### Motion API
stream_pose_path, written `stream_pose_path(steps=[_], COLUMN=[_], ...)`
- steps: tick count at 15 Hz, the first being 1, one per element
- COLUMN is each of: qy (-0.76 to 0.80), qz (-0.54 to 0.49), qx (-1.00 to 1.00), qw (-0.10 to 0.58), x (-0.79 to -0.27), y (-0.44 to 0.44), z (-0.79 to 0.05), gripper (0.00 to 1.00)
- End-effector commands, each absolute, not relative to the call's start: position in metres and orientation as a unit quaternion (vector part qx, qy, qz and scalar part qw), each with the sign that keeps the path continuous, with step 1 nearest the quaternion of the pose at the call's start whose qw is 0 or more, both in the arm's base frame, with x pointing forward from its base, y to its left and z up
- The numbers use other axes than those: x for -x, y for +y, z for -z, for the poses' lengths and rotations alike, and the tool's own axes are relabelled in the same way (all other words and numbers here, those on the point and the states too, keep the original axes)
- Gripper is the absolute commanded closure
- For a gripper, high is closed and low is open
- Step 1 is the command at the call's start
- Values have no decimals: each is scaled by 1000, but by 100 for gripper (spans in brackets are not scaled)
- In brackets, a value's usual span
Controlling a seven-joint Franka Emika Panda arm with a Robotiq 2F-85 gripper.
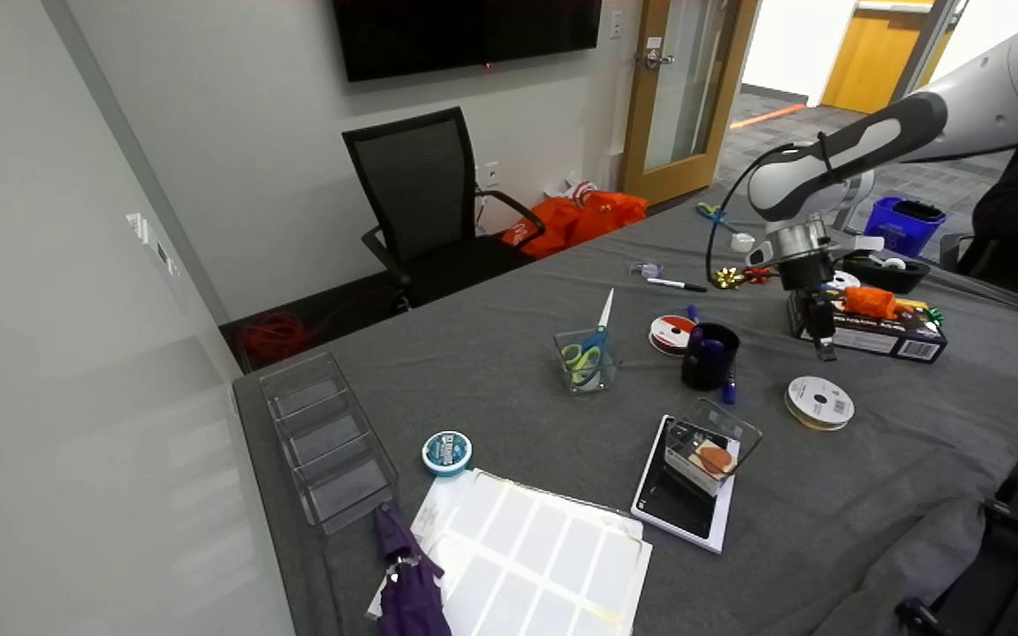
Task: Remove the white disc from the middle container.
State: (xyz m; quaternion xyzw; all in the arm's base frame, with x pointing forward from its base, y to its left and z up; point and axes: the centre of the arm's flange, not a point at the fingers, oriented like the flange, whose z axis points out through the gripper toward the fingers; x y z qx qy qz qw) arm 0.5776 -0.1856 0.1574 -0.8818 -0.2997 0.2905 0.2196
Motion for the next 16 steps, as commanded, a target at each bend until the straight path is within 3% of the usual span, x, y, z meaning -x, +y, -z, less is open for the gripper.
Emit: stream_pose_path(steps=[1, 5, 7, 11, 16], qy=[-320, -339, -346, -367, -398], qz=[-276, -216, -177, -104, -46], qx=[882, 891, 896, 900, 909], qw=[209, 213, 216, 212, 118], x=[-578, -581, -584, -589, -591], y=[-191, -190, -186, -176, -163], z=[-166, -177, -178, -188, -206], gripper=[37, 9, 0, 0, 0])
